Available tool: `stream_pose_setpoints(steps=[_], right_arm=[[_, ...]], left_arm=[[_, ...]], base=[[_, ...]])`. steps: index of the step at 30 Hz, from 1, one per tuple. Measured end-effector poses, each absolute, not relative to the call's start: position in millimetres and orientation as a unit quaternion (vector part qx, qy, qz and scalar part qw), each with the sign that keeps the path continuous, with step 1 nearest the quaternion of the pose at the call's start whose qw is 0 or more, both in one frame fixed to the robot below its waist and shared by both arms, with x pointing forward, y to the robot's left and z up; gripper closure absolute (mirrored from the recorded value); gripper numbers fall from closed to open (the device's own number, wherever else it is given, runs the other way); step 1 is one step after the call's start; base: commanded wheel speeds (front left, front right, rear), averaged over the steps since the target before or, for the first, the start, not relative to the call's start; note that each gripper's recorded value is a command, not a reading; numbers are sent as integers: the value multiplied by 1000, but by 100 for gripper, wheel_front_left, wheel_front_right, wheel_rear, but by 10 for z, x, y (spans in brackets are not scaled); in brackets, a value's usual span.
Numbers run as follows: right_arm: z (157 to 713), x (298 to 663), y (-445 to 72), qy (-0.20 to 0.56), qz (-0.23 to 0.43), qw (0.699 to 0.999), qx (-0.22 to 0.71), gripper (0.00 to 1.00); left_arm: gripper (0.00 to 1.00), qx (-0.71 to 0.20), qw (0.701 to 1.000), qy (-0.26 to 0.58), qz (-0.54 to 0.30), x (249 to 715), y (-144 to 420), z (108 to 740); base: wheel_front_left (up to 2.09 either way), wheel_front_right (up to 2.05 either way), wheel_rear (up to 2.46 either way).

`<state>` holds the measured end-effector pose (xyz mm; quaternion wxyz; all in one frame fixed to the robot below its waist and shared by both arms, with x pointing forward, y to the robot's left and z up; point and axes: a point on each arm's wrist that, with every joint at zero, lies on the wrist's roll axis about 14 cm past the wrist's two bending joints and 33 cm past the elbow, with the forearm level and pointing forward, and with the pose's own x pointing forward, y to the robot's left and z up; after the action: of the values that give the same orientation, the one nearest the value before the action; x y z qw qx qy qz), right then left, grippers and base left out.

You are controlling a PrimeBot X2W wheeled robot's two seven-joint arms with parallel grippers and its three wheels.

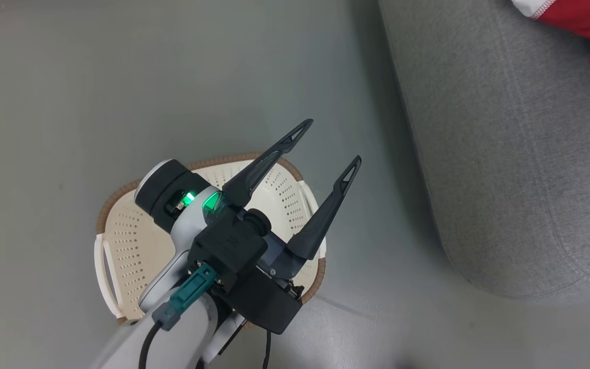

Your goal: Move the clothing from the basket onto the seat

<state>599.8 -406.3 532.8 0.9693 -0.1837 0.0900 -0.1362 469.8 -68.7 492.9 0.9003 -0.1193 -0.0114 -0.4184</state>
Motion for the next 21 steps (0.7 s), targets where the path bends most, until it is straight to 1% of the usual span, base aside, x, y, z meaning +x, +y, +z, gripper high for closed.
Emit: stream_pose_setpoints(steps=[5, 6, 7, 8, 10, 14, 18, 21], right_arm=[[4993, 6046, -3983, 121, -127, 967, -184, 99], [4944, 6037, -3966, 127, -125, 967, -183, 83], [4926, 6029, -3951, 128, -123, 967, -185, 63], [4919, 6019, -3936, 130, -119, 967, -185, 49], [4931, 5981, -3942, 131, -116, 967, -188, 0], [4938, 5859, -3981, 134, -120, 967, -182, 0], [4811, 5750, -3778, 146, -96, 971, -164, 0], [4806, 5630, -3744, 148, -91, 972, -161, 0]], left_arm=[[0, -121, 901, 7, -416, 4736, -676, 4748], [0, -121, 901, 9, -417, 4741, -687, 4733], [0, -120, 900, 9, -420, 4746, -702, 4727], [0, -119, 898, 9, -423, 4748, -717, 4729], [0, -118, 897, 7, -427, 4739, -744, 4746], [0, -113, 892, 13, -437, 4690, -803, 4722], [0, -110, 889, 7, -445, 4663, -826, 4778], [0, -118, 886, 23, -449, 4598, -863, 4715]], base=[[0, 0, 0], [0, 0, 0], [0, 0, 0], [0, 0, 0], [0, 0, 0], [0, 0, 0], [0, 0, 0], [0, 0, 0]])
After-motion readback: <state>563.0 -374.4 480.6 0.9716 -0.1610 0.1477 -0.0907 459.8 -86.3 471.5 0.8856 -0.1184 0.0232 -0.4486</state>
